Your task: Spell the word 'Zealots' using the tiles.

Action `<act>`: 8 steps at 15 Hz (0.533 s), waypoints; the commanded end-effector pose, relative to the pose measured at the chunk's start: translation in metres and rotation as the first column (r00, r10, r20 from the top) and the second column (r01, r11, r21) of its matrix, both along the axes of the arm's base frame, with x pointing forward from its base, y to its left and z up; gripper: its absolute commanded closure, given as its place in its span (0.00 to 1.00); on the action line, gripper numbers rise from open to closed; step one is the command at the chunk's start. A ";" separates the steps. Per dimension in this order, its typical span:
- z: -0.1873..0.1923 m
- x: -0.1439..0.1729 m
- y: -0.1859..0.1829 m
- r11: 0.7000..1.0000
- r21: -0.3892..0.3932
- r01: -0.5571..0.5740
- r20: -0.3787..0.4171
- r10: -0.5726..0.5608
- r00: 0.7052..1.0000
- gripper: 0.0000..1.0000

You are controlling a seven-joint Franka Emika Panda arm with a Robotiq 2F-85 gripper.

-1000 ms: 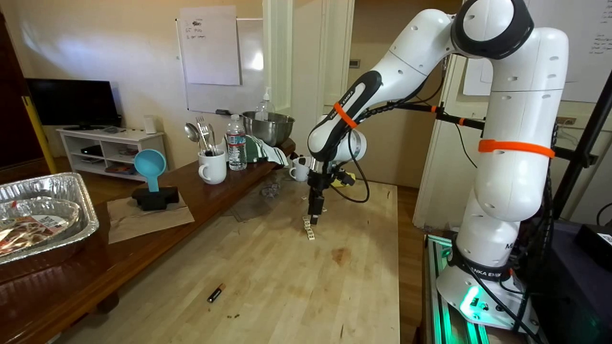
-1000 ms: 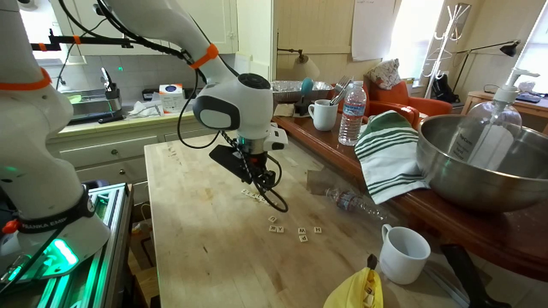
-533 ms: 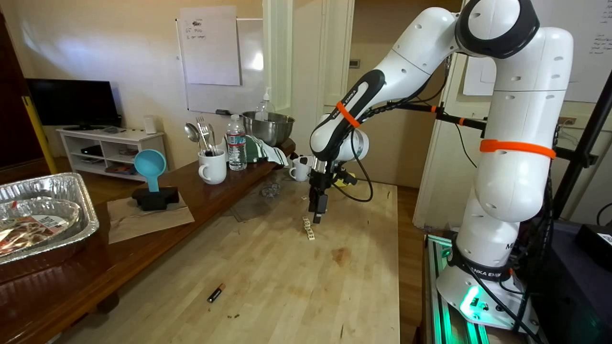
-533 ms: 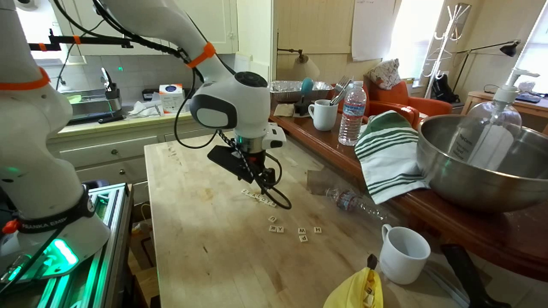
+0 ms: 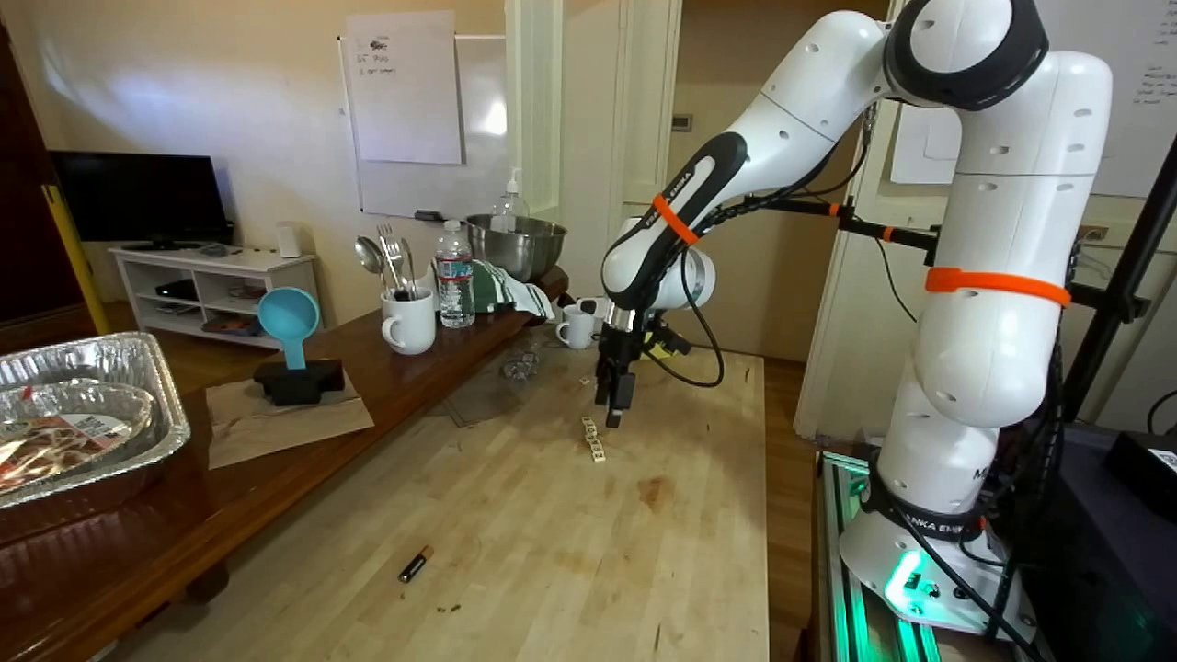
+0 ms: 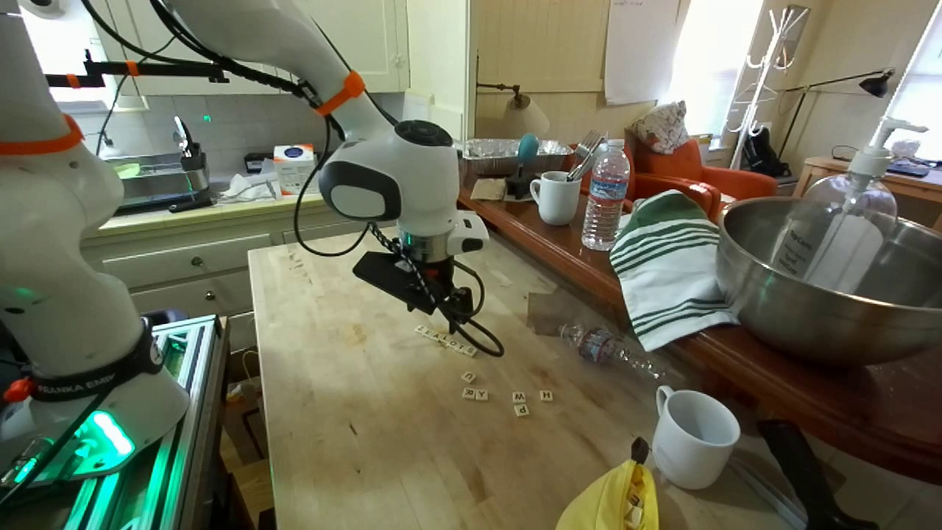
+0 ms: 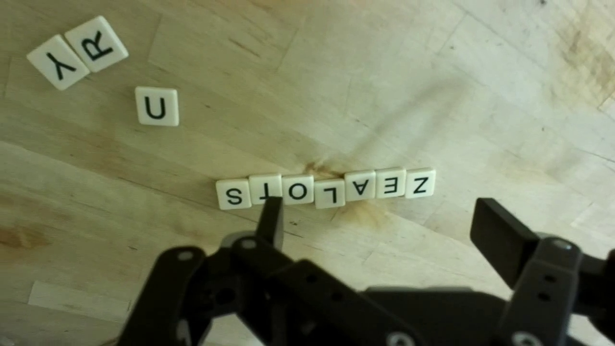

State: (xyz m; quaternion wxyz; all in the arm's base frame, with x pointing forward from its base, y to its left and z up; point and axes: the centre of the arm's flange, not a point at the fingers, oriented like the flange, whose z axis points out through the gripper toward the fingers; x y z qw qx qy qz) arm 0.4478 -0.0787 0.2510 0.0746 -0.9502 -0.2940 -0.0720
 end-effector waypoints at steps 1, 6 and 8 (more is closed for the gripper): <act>0.002 -0.013 0.000 1.000 -0.008 -0.007 0.037 0.007 0.999 0.00; 0.005 -0.015 -0.001 1.000 -0.017 -0.005 0.056 0.005 0.998 0.00; 0.006 -0.015 -0.001 1.000 -0.020 -0.002 0.068 0.003 0.998 0.00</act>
